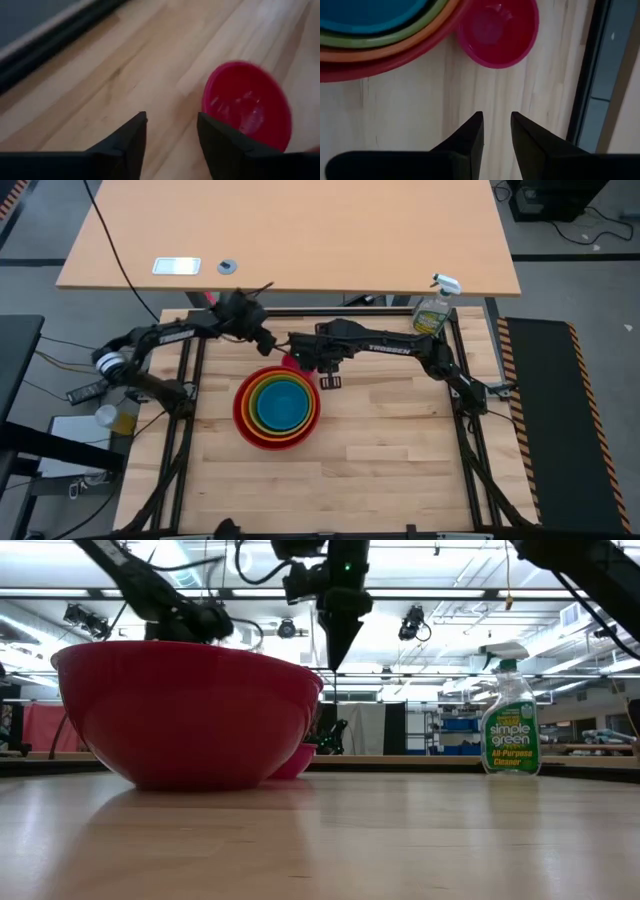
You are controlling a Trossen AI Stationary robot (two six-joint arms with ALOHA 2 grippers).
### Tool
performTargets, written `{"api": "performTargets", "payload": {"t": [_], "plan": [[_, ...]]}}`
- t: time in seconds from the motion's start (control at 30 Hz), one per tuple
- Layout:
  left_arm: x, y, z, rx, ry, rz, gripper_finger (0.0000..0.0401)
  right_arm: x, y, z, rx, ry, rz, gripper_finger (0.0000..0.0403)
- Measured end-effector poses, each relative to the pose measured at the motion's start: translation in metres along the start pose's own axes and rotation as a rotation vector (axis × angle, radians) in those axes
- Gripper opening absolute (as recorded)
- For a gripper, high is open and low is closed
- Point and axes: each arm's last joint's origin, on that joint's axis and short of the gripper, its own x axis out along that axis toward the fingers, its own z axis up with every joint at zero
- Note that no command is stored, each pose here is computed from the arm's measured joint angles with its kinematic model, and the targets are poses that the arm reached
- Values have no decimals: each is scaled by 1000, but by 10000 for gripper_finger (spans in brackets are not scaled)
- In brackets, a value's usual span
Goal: Nest bowls inside each other
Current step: Stack the light red bowl on top of the blue bowl
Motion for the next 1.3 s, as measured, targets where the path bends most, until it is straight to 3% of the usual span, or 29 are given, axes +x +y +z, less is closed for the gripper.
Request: {"api": "performTargets", "payload": {"t": [0.33, 0.6, 0.83, 1.2, 1.3], "plan": [[37, 4, -3, 9, 172, -51, 302, -8, 8, 0, 27, -11, 2, 106], [57, -5, -12, 51, 229, -43, 307, -8, 9, 1, 28, -23, -1, 106], [62, -16, -15, 107, 250, -11, 237, -9, 11, 4, 32, -49, 2, 106], [62, -17, -16, 120, 252, -11, 17, -9, 11, 4, 33, -50, 3, 106], [62, -17, -16, 124, 251, -11, 6, -9, 11, 4, 33, -50, 3, 106]]}}
